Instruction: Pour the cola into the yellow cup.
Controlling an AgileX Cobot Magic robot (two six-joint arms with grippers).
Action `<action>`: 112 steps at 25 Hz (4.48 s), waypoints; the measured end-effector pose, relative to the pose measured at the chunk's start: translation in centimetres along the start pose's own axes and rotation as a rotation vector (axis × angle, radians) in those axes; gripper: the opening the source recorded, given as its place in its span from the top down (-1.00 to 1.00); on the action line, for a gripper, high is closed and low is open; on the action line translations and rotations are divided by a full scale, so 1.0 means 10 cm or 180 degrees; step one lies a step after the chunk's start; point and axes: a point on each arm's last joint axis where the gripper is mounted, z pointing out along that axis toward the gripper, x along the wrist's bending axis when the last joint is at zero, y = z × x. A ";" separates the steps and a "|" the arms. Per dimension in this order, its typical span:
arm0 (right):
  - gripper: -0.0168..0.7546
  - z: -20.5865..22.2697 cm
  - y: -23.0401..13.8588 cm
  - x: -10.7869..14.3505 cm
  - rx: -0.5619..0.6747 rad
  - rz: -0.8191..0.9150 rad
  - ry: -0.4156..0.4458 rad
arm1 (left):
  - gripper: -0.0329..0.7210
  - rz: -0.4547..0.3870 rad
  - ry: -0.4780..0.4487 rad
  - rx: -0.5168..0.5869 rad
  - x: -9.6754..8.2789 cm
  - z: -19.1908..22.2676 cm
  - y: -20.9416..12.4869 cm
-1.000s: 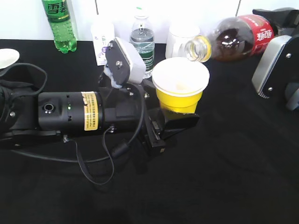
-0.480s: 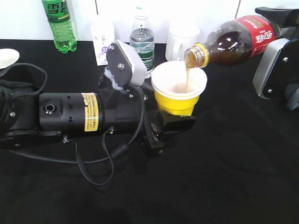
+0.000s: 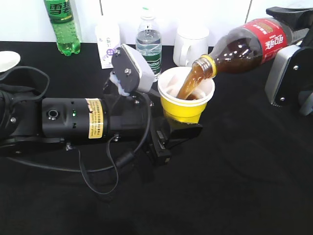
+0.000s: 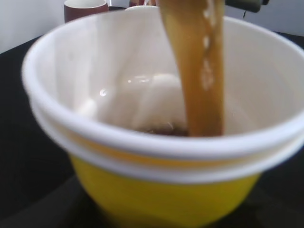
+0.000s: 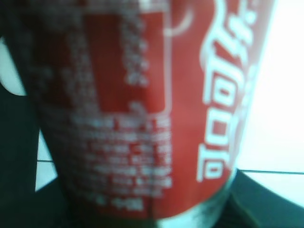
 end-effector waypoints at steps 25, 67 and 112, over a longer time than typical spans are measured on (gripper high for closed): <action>-0.05 -0.12 0.03 0.18 0.0163 0.4911 0.0156 | -0.28 -0.0336 0.1037 -0.0153 1.02 -0.60 -0.13; -0.05 0.02 -0.13 0.52 0.0594 0.5354 -0.0134 | -0.66 -0.0641 0.2158 -0.0538 0.63 -1.44 -0.87; -0.59 -2.26 0.52 -0.95 0.1680 0.5058 0.0999 | -0.28 -0.1275 0.1948 0.0904 -0.89 -2.92 0.18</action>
